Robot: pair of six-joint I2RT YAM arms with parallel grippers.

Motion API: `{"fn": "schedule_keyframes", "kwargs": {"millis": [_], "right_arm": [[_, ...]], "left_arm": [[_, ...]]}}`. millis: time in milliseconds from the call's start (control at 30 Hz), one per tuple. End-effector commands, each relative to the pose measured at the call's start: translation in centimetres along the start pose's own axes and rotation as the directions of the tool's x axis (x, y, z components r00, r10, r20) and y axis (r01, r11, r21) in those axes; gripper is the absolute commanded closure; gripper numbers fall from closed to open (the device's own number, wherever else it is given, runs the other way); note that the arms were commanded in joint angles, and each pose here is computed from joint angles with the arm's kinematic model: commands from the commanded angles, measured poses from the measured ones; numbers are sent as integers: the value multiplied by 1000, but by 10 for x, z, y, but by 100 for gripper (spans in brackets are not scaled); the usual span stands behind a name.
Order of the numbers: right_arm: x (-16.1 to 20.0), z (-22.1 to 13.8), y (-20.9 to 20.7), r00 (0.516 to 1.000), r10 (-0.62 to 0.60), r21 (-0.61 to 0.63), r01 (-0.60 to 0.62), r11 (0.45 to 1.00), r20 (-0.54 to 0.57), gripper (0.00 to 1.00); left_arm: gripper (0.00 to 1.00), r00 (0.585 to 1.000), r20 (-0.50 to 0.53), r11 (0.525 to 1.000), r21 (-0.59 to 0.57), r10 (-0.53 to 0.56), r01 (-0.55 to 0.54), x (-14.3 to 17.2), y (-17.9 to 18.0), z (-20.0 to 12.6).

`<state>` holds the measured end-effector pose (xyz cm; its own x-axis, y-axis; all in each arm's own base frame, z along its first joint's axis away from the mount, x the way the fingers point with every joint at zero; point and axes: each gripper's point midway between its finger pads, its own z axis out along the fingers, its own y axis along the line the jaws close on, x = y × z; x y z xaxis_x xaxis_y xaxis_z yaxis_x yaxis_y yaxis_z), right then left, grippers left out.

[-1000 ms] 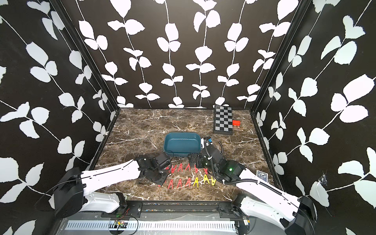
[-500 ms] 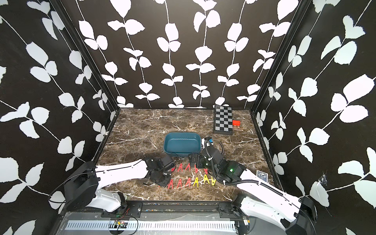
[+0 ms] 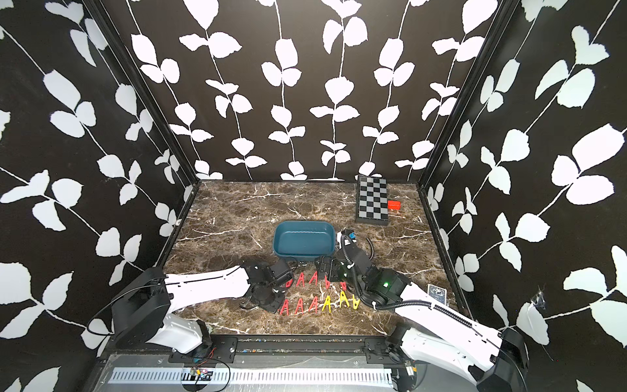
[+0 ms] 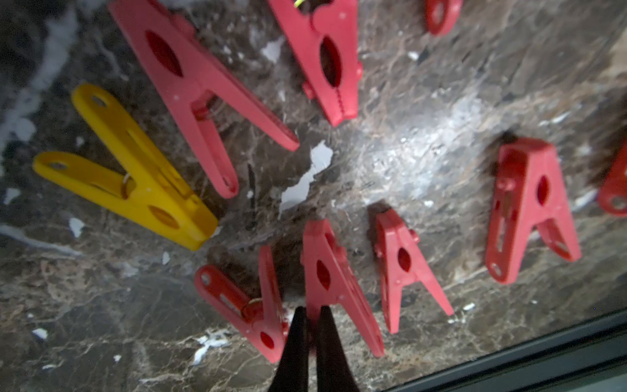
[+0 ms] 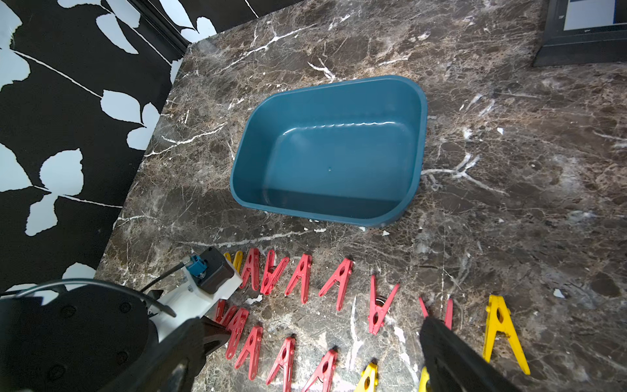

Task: Take the clothespins out of the storage box
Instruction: Place the clothespin at the center of the board.

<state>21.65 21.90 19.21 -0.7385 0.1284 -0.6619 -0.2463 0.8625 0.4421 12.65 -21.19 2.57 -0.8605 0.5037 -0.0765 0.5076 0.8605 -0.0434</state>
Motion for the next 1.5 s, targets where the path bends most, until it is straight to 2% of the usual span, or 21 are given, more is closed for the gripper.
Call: {"fn": "schedule_keyframes", "kwargs": {"millis": [0, 100, 333, 600, 700, 900, 933, 1067, 1233, 1333, 1400, 1467], "right_arm": [[0, -1, -1, 1000, 9, 5, -9, 1000, 7, 1], [-1, -1, 1, 1000, 8, 3, -8, 1000, 6, 1], [0, -1, 0, 1000, 13, 4, -13, 1000, 7, 1], [-4, -9, -13, 998, 34, 45, -36, 998, 53, 1], [-9, -18, -26, 995, 31, 95, -41, 995, 97, 1], [-21, -42, -63, 976, 1, 238, -54, 970, 218, 1], [-24, -45, -68, 972, -13, 254, -49, 966, 237, 1], [-31, -54, -83, 958, -100, 330, 7, 944, 268, 1], [-42, -57, -108, 944, -218, 476, 77, 876, 247, 1], [-52, -59, -126, 935, -270, 574, 95, 813, 228, 0], [-58, -58, -139, 934, -295, 626, 110, 772, 200, 0], [-62, -55, -157, 941, -291, 677, 102, 729, 172, 0]], "left_arm": [[90, 1000, -15, 1000, -18, 4, -4, 7, 4, 3], [85, 1000, -4, 1000, -11, 3, -3, 6, 4, 0], [83, 1000, 15, 1000, -1, -13, 13, 4, 2, -8], [74, 993, 115, 999, 10, -33, 32, -17, -1, -50], [62, 982, 185, 999, 10, -44, 43, -29, 0, -72], [31, 944, 313, 994, 14, -106, 107, -54, 14, -119], [29, 933, 335, 991, 13, -130, 134, -59, 21, -127], [2, 866, 443, 967, 7, -231, 255, -73, 56, -158], [1, 743, 603, 905, -78, -291, 418, -77, 113, -190], [1, 669, 687, 858, -131, -282, 497, -74, 145, -203], [1, 624, 733, 814, -172, -271, 555, -70, 166, -211], [1, 595, 754, 748, -218, -278, 627, -62, 192, -213]]}}
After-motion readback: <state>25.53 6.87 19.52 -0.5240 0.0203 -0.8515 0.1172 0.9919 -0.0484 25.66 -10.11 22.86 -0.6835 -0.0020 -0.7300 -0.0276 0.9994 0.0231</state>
